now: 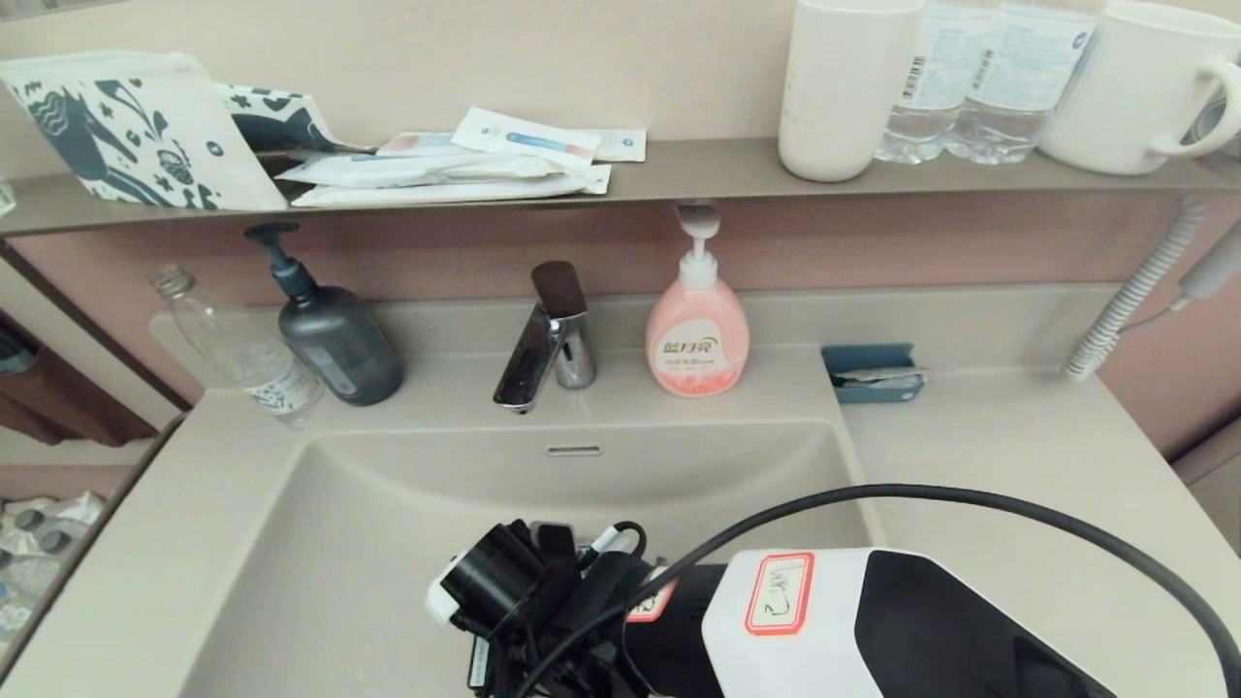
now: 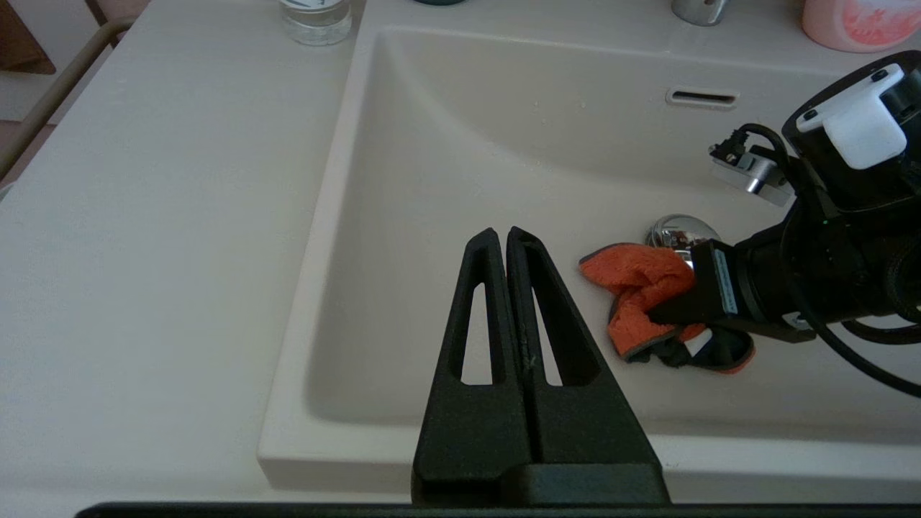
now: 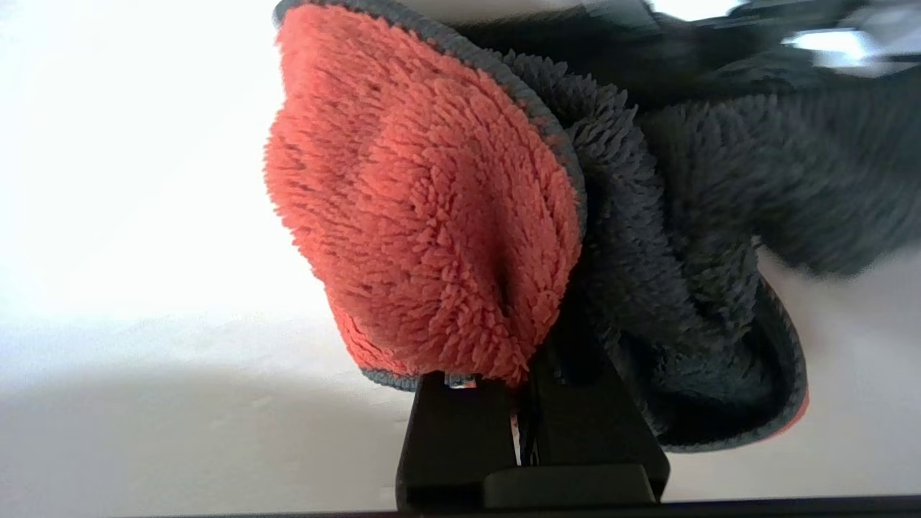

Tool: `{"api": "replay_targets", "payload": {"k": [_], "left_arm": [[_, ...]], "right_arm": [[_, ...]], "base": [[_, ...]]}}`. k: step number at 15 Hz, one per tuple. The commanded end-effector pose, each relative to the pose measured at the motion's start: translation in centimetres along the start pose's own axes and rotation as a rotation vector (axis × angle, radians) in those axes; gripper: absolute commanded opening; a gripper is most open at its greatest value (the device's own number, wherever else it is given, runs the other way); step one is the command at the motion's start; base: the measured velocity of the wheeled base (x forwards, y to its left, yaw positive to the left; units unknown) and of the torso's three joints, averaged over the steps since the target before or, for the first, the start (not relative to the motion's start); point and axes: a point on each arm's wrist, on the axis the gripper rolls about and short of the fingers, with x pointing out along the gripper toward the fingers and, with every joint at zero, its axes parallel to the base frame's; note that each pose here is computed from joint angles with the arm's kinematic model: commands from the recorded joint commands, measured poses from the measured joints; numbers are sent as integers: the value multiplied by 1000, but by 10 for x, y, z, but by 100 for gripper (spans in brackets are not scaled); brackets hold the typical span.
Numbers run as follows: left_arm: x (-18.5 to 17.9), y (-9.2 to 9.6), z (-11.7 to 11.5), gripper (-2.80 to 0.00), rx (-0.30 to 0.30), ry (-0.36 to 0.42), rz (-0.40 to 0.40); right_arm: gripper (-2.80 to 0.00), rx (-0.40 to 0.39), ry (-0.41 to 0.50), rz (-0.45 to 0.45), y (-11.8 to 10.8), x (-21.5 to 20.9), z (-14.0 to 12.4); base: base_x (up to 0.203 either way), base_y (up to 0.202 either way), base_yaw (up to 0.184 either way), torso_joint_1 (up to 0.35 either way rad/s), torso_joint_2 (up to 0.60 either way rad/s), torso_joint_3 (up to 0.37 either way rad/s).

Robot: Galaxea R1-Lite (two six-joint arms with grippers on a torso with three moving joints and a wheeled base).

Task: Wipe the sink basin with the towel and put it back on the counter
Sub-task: Wipe the sink

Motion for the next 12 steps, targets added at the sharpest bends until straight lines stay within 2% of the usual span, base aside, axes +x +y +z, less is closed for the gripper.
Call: {"api": "replay_targets", "payload": {"k": [1,5,7,9,12], "left_arm": [[0,0,0,-280,0,1,1],[0,0,0,-280,-1,0,2],[0,0,0,-280,-2,1,1],[0,0,0,-280,-1,1,1],[0,0,0,-280,0,1,1]], "right_arm": [[-280,-10,-11,19,6,-7,0],[-280,-22,15,-53,-3,-18,6],[-280,-26,65,-175,-17,-24,5],[-280,-40,46,-327,-30,-28,5],[-280,13,42,-412,-47,-43,16]], "base": [[0,0,0,0,0,0],[0,0,0,0,0,0],[0,0,0,0,0,0],[0,0,0,0,0,0],[0,0,0,0,0,0]]}}
